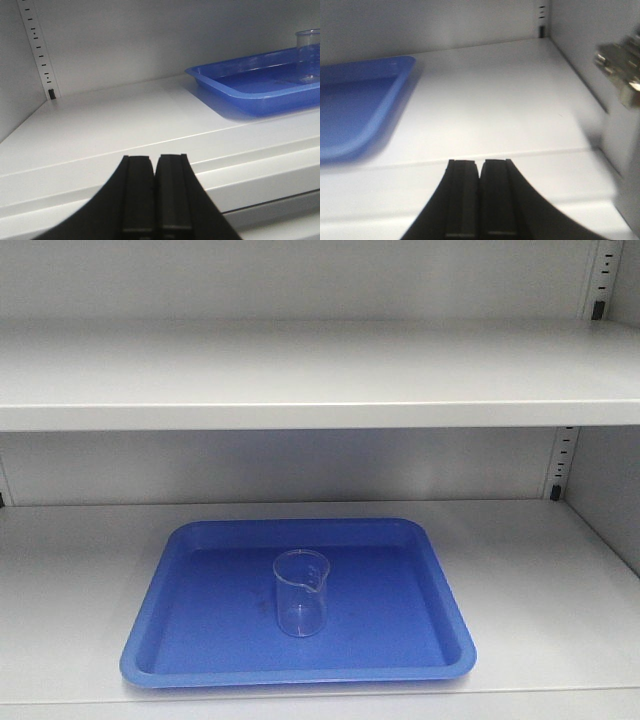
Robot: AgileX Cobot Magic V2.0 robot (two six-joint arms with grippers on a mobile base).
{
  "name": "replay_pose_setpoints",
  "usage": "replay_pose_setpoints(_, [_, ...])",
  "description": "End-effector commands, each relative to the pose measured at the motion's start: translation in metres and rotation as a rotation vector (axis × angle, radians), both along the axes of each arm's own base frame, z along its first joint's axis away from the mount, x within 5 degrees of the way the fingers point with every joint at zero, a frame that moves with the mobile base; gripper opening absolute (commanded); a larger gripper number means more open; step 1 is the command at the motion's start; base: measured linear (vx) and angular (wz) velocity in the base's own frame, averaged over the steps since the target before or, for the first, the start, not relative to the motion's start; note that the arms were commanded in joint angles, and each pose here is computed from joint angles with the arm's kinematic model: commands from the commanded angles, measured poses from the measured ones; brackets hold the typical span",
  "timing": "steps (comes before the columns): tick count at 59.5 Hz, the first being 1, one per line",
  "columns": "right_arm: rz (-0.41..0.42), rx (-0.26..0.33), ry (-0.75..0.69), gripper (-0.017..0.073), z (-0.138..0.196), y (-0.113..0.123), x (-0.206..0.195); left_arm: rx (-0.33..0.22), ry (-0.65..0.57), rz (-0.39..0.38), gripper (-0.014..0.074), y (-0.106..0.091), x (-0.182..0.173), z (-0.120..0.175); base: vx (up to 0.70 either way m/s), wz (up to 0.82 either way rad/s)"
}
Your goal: Pick beaker and place in left cabinet
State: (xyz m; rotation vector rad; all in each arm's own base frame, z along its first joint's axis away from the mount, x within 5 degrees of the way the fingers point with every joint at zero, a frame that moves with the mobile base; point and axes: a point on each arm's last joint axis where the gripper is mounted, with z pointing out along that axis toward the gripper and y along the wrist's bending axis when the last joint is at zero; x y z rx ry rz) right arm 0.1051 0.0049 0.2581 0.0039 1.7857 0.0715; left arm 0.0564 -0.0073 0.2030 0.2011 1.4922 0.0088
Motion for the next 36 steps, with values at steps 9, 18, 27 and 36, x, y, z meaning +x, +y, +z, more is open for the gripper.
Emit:
replay_pose_setpoints(9, [-0.014, -0.085, -0.164, -0.0006, -0.031, -0.003, -0.031, -0.015, -0.076, -0.004, 0.0001, 0.000, -0.001, 0.002, 0.00, 0.00])
replay_pose_setpoints(18, [-0.016, -0.083, -0.236, -0.0006, -0.060, -0.004, -0.044, -0.015, -0.076, -0.004, 0.0001, 0.000, -0.001, 0.002, 0.00, 0.00])
replay_pose_setpoints(27, [-0.004, -0.106, -0.223, -0.0004, -0.062, -0.003, -0.049, -0.015, -0.076, -0.004, 0.0001, 0.000, -0.001, 0.002, 0.00, 0.00])
replay_pose_setpoints(36, [0.001, -0.093, -0.231, -0.0003, -0.061, -0.003, -0.049, -0.015, -0.076, -0.004, 0.0001, 0.000, -0.001, 0.002, 0.00, 0.01])
